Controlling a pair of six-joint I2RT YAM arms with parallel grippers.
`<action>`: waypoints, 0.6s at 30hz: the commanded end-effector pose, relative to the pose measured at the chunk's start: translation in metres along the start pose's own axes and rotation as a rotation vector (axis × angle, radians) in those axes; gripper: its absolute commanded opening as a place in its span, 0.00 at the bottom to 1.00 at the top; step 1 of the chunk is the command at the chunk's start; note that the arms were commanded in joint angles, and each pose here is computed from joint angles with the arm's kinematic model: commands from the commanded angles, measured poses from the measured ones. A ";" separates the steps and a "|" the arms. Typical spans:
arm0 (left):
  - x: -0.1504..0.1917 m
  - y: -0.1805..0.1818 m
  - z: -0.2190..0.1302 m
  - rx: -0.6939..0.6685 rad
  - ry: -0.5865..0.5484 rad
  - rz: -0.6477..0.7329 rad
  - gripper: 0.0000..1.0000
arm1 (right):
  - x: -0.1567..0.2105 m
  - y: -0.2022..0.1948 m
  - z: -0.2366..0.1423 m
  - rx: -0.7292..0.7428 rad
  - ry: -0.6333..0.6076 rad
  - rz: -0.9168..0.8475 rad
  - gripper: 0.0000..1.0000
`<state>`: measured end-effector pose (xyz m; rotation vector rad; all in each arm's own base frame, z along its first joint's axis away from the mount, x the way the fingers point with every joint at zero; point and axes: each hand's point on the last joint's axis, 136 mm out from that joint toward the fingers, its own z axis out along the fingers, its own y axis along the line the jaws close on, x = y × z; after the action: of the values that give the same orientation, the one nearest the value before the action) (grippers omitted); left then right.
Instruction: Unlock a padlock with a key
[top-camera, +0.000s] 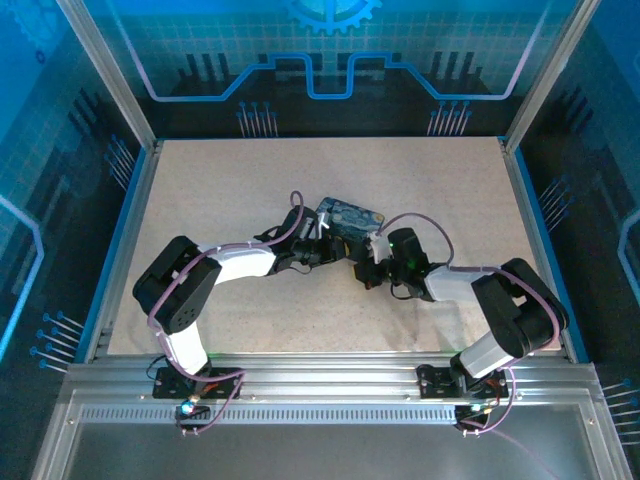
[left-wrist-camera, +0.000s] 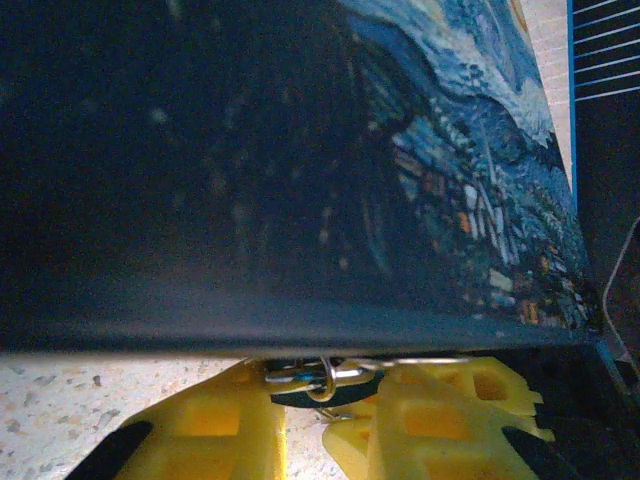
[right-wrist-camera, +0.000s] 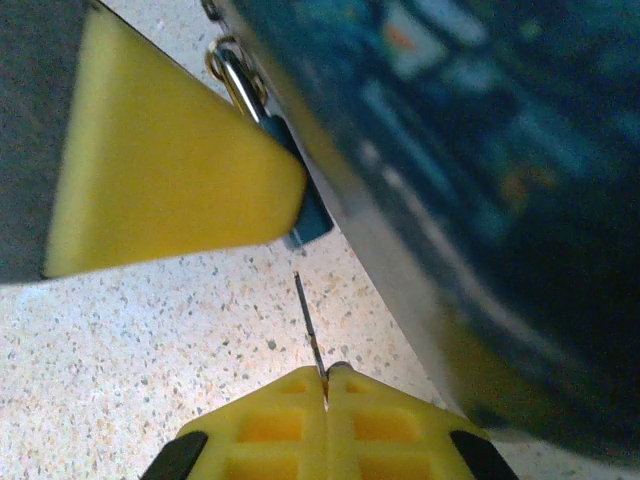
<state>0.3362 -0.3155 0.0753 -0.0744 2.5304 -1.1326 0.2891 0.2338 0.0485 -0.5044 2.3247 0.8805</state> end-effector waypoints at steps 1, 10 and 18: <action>-0.002 -0.015 -0.008 0.040 -0.007 0.021 0.17 | -0.015 0.000 0.000 -0.016 -0.032 0.003 0.00; -0.001 -0.014 -0.008 0.037 -0.005 0.023 0.17 | -0.018 -0.003 -0.001 -0.020 -0.038 0.014 0.00; -0.001 -0.013 -0.007 0.036 -0.002 0.020 0.17 | -0.022 -0.002 -0.001 -0.026 -0.046 0.013 0.00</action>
<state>0.3364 -0.3153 0.0754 -0.0750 2.5298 -1.1323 0.2953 0.2321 0.0545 -0.4892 2.3086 0.9006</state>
